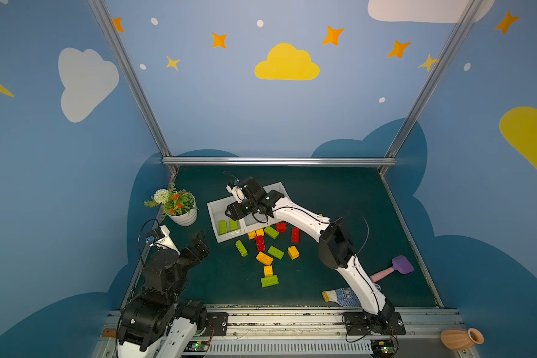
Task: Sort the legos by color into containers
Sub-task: 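Withdraw the right arm from the bin while the left gripper moves toward the bricks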
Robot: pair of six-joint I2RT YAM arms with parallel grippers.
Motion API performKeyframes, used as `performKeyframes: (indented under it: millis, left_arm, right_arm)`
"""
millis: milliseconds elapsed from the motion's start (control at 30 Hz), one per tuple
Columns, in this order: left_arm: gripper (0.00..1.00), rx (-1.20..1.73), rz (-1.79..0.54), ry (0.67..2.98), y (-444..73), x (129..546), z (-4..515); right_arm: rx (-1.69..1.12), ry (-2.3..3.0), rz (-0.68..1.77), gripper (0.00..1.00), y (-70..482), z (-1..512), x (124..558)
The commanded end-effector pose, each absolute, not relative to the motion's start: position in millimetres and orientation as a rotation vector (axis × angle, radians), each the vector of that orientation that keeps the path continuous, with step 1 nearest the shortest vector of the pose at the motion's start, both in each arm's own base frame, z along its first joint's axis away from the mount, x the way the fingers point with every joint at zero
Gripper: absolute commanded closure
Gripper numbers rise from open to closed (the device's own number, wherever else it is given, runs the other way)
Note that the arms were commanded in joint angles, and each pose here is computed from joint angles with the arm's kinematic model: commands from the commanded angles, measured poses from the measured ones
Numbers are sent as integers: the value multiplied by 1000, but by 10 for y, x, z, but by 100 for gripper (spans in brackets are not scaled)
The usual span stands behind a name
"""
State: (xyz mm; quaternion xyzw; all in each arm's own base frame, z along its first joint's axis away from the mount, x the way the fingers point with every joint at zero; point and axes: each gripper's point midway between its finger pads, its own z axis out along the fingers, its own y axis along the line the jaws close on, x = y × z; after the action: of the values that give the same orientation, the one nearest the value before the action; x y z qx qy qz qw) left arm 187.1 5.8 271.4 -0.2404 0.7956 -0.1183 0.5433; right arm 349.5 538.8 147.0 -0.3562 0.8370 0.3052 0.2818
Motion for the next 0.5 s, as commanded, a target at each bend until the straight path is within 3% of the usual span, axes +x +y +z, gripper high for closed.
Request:
performKeyframes:
  millis: [0, 267, 467]
  left_arm:
    - [0, -559, -263, 1905, 58, 1895, 2682]
    - [0, -496, -275, 2068, -143, 2088, 2458]
    - [0, -541, -264, 2198, -228, 2226, 2215]
  right_arm:
    - [-904, 2039, 847, 26, 5217, 2358, 3458]
    - [-783, 2063, 718, 20, 4206, 2611, 3129]
    - [-587, 2113, 659, 17, 3248, 2405, 2825]
